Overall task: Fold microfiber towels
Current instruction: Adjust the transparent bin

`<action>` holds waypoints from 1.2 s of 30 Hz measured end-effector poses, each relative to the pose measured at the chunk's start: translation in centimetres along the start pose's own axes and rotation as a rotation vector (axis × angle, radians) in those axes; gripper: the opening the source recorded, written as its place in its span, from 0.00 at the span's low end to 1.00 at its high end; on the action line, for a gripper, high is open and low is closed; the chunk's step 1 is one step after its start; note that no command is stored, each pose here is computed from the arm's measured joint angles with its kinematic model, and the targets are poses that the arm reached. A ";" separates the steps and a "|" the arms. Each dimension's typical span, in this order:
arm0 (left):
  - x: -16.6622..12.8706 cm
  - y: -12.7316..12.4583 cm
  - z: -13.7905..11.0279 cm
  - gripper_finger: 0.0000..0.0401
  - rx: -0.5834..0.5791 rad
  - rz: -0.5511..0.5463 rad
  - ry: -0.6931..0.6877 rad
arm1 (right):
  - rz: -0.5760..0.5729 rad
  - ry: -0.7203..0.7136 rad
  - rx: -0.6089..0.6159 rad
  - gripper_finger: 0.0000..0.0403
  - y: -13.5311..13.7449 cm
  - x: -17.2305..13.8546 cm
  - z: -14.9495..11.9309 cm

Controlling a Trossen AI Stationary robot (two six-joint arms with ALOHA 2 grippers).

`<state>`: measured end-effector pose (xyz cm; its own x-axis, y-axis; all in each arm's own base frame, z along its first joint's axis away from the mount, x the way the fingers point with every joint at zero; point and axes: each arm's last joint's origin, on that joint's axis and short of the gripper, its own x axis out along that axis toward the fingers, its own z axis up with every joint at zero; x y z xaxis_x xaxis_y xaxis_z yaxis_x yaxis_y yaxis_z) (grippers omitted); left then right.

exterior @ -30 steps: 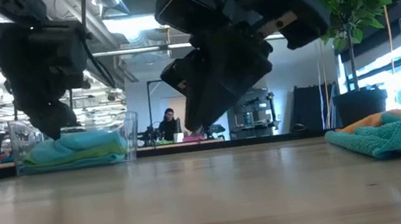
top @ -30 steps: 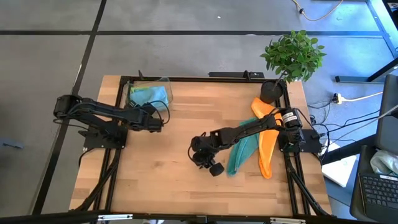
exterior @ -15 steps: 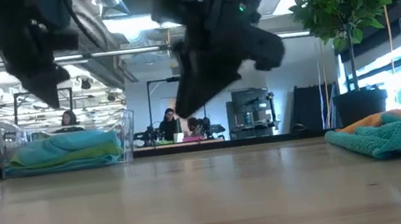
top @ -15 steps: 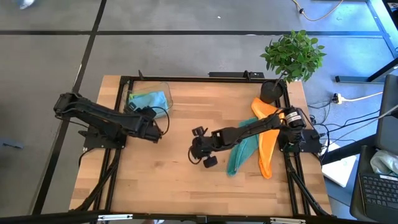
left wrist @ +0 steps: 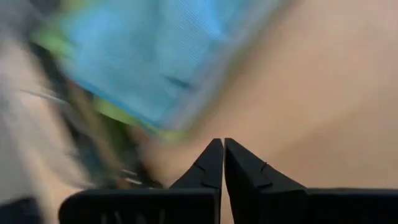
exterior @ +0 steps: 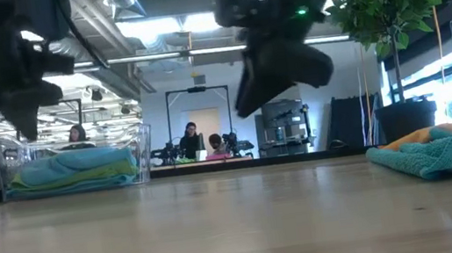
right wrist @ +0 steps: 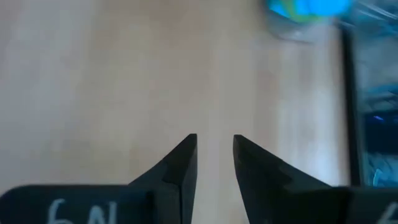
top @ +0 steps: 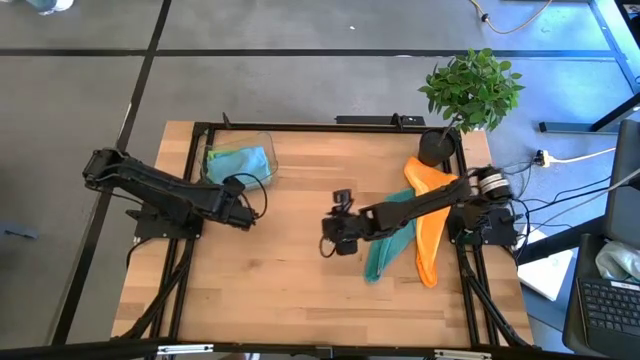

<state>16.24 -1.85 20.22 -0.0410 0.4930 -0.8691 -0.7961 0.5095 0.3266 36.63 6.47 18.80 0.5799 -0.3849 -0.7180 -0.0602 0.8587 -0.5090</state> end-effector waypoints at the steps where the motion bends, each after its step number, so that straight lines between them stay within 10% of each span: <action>1: 0.2 -0.1 -0.1 0.01 -0.018 -0.043 0.019 | -0.012 -0.015 0.024 0.26 -0.2 -0.4 -0.5; 19: 5.2 3.3 -1.3 0.00 -0.093 0.076 -0.030 | -0.094 -0.296 0.283 0.26 -2.5 -1.0 -10.0; 36: 6.6 5.4 1.0 0.00 -0.367 0.263 -0.149 | -0.092 -0.352 0.239 0.26 -1.9 -1.4 -9.7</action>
<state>12.28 4.91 16.65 -0.2043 0.6810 -0.7032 -0.9322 0.0840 0.3521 28.02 2.15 16.15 0.8181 -0.3603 -0.4482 0.1707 0.8964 -0.4090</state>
